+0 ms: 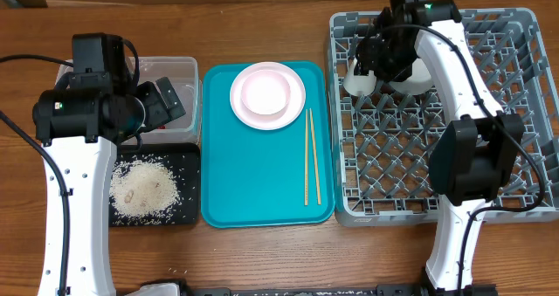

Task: Sort waste into correct bins and load items into the dishwasher
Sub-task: 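Move the right gripper left to the pink bowl on the pink plate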

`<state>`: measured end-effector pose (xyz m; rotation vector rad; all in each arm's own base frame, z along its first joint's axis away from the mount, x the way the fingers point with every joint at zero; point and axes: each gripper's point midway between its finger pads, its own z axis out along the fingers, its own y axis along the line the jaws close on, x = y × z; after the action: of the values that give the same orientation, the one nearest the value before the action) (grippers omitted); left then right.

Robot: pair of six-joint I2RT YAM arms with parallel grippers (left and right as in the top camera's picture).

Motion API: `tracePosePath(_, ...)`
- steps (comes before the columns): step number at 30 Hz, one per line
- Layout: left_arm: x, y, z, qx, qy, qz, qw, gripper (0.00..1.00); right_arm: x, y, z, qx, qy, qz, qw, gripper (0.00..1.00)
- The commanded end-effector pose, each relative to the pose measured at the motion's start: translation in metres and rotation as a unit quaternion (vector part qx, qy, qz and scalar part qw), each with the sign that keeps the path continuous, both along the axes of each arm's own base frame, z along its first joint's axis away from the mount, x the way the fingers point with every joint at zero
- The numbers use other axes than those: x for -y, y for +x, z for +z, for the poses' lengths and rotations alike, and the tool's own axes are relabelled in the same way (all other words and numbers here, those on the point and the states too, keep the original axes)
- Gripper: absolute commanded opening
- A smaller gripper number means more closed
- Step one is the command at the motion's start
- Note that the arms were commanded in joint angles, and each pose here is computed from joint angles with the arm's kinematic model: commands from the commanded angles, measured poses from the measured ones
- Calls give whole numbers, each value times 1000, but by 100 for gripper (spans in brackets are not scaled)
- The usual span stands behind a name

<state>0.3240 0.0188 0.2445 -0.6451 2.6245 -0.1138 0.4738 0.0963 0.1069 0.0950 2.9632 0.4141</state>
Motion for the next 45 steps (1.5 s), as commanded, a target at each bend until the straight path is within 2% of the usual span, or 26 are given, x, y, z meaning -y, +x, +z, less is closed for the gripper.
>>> tracePosePath(1, -4, 1, 4, 5, 5, 6, 1000, 100, 6, -4, 12, 7, -15, -4, 1000, 59)
tracePosePath(5, -4, 1, 4, 5, 6, 6, 1000, 100, 6, -3, 23, 18, -14, -4, 1000, 63)
tracePosePath(10, -4, 1, 4, 5, 5, 6, 1000, 100, 4, 4, 66, 66, -8, -3, 998, 63)
tracePosePath(16, -4, 1, 4, 5, 6, 6, 1000, 100, -24, -8, 104, 101, 1, 27, 995, 67)
tracePosePath(25, -4, 1, 4, 5, 6, 6, 1000, 100, -131, -35, 107, 127, 16, 139, 982, 67)
tracePosePath(31, -4, 1, 4, 5, 6, 6, 1000, 100, -187, -49, 103, 172, -22, 191, 966, 67)
tracePosePath(39, -4, 1, 4, 5, 6, 6, 1000, 100, -238, -69, 74, 193, -32, 237, 952, 67)
tracePosePath(45, -4, 1, 4, 5, 6, 6, 1000, 100, -254, -68, 38, 208, -23, 246, 947, 66)
